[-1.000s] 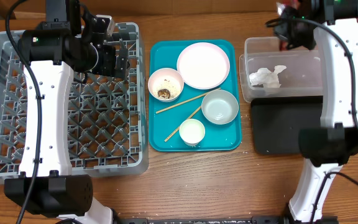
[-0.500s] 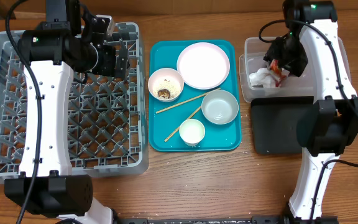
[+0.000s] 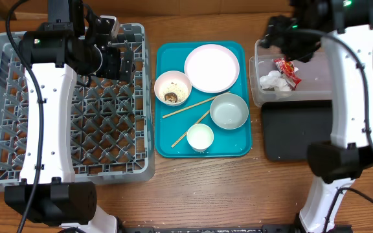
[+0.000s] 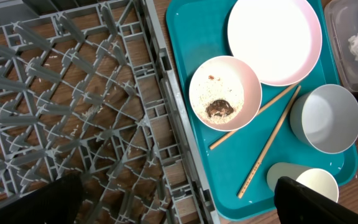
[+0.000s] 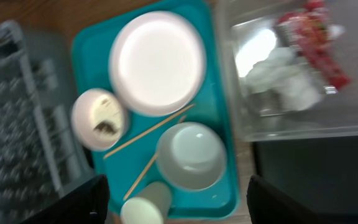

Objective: Sort waste into correct bins and load items into the dishwasher
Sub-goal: 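Release the red wrapper into the clear plastic bin, then grasp the white bowl of rice with the right gripper and lift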

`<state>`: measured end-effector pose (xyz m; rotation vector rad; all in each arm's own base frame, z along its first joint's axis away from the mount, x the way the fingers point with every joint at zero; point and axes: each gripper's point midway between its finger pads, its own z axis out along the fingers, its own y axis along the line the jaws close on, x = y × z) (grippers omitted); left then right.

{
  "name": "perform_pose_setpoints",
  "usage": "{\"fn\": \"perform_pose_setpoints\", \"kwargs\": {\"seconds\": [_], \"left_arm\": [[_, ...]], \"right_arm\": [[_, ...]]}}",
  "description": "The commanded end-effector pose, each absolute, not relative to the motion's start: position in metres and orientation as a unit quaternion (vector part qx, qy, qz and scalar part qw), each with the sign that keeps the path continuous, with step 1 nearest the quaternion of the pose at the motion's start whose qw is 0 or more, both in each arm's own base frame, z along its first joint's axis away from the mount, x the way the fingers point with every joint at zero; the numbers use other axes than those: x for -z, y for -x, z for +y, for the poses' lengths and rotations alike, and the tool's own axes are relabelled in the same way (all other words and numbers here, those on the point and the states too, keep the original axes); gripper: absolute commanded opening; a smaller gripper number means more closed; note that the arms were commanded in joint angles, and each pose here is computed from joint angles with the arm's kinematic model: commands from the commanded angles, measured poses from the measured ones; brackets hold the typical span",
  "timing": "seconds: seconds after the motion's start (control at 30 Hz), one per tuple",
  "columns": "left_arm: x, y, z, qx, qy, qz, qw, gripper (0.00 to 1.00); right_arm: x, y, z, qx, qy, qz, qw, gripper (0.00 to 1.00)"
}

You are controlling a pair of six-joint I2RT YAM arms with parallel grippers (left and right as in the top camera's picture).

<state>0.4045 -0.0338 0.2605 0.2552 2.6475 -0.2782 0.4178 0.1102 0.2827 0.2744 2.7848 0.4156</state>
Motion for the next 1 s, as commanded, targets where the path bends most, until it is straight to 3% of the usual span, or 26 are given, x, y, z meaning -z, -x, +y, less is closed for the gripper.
{"fn": "perform_pose_setpoints", "kwargs": {"seconds": [0.0, 0.2, 0.37, 0.6, 0.77, 0.97], "left_arm": [[-0.266, -0.408, -0.034, 0.099, -0.087, 0.962, 0.24, 1.0], [-0.266, -0.408, -0.034, 0.099, -0.087, 0.962, 0.24, 1.0], [-0.266, -0.408, -0.034, 0.099, -0.087, 0.962, 0.24, 1.0], [-0.266, -0.408, -0.034, 0.099, -0.087, 0.962, 0.24, 1.0], [-0.266, -0.408, -0.034, 0.099, -0.087, 0.962, 0.24, 1.0], [-0.266, -0.408, -0.034, 0.099, -0.087, 0.962, 0.24, 1.0]], "right_arm": [[-0.287, -0.399, 0.158, -0.173, -0.041, 0.974, 0.142, 0.73], [-0.238, -0.361, 0.203, -0.142, -0.007, 0.988, 0.053, 0.69], [-0.191, -0.345, 0.19, -0.053, -0.057, 0.997, 0.004, 0.67], [-0.145, -0.339, 0.2, -0.038, -0.049, 0.998, -0.017, 0.61], [-0.14, -0.344, 0.219, -0.053, -0.031, 0.998, 0.004, 0.61], [-0.137, -0.383, 0.264, -0.122, -0.039, 0.988, 0.08, 0.6]]}}
